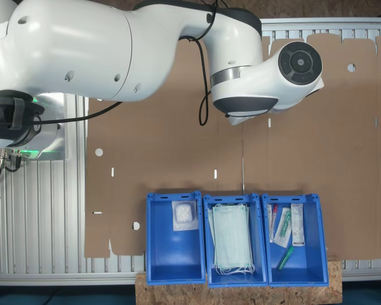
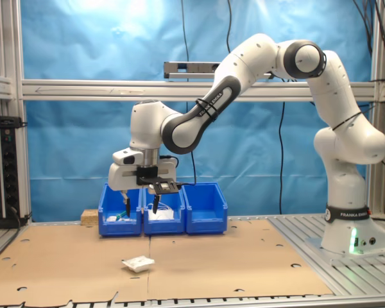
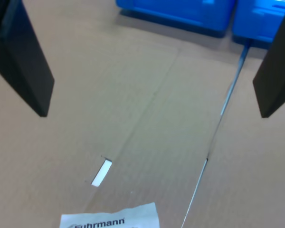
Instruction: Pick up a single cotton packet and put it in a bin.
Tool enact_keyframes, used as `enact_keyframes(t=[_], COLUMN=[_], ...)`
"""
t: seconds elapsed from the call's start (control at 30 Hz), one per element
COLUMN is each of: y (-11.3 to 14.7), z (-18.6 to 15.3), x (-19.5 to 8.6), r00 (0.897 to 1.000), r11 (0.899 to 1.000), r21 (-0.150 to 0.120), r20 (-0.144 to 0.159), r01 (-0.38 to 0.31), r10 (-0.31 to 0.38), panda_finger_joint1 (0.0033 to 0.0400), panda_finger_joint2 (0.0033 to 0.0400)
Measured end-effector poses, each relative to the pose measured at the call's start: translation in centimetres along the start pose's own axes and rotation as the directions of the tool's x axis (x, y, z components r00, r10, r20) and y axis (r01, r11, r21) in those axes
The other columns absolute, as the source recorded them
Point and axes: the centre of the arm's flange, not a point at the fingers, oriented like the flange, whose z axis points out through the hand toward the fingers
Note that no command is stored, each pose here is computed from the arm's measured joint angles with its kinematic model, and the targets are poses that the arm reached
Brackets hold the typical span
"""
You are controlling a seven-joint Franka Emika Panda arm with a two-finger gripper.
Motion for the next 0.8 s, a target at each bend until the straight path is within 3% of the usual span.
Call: enact_keyframes(t=[0.4,0.8], y=[0.6,-0.2], z=[2.7,6.7], x=[1.6,3.4], r00=[0.995,0.985], r11=[0.995,0.980], r21=[0.041,0.099], r20=[-0.001,-0.011], r01=[0.096,0.175], r10=[-0.096,-0.174], panda_finger_joint1=[0.0400,0.0400], panda_finger_joint2=[0.0400,0.0400])
